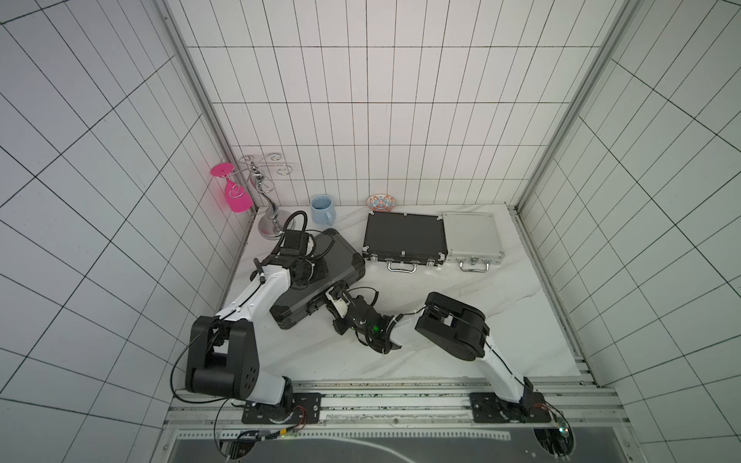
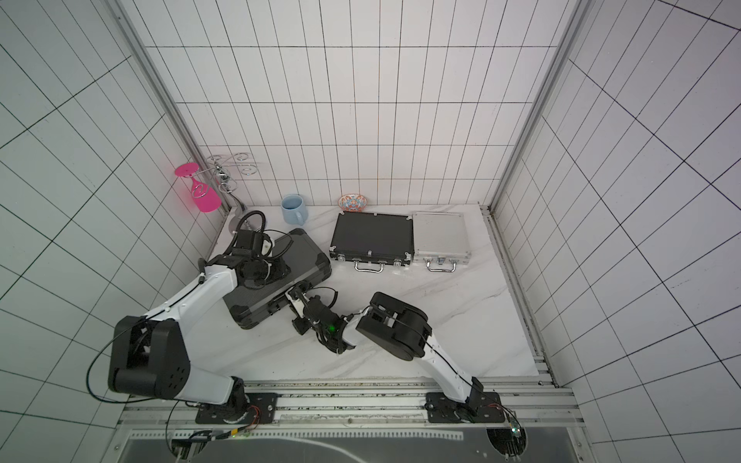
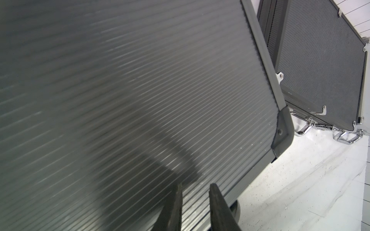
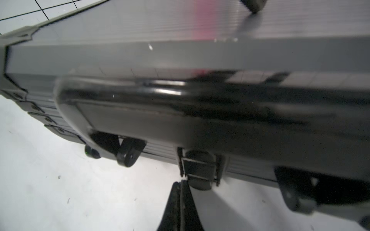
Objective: Close the poker set cases
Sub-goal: Fasten the fastener on the poker set case.
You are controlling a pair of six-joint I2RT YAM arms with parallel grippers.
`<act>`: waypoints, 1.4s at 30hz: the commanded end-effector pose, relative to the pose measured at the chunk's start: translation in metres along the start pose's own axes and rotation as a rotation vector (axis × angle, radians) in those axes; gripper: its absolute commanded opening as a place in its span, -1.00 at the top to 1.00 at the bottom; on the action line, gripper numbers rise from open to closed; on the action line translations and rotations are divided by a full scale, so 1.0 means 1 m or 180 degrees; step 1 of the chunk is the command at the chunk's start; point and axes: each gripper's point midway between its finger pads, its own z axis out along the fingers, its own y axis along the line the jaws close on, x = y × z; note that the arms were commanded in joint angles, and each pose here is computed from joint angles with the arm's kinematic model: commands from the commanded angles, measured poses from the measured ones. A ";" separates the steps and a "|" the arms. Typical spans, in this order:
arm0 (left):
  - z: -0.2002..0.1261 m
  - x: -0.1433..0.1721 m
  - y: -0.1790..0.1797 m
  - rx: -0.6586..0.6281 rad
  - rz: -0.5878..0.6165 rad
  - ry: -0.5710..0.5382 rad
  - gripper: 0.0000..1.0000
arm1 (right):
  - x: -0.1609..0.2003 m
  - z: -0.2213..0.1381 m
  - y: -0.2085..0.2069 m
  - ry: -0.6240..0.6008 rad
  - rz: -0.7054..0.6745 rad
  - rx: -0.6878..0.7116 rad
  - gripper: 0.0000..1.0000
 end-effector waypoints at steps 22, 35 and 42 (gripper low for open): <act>0.022 0.101 0.074 -0.0865 -0.0298 0.1123 0.46 | -0.008 0.007 -0.020 -0.0009 0.0012 0.0263 1.00; 0.026 0.116 0.080 -0.0873 -0.0322 0.1234 0.48 | -0.009 0.023 -0.018 0.0078 0.0015 0.0245 1.00; 0.026 0.121 0.082 -0.0881 -0.0326 0.1264 0.49 | -0.007 0.035 -0.016 0.0177 0.0022 0.0177 1.00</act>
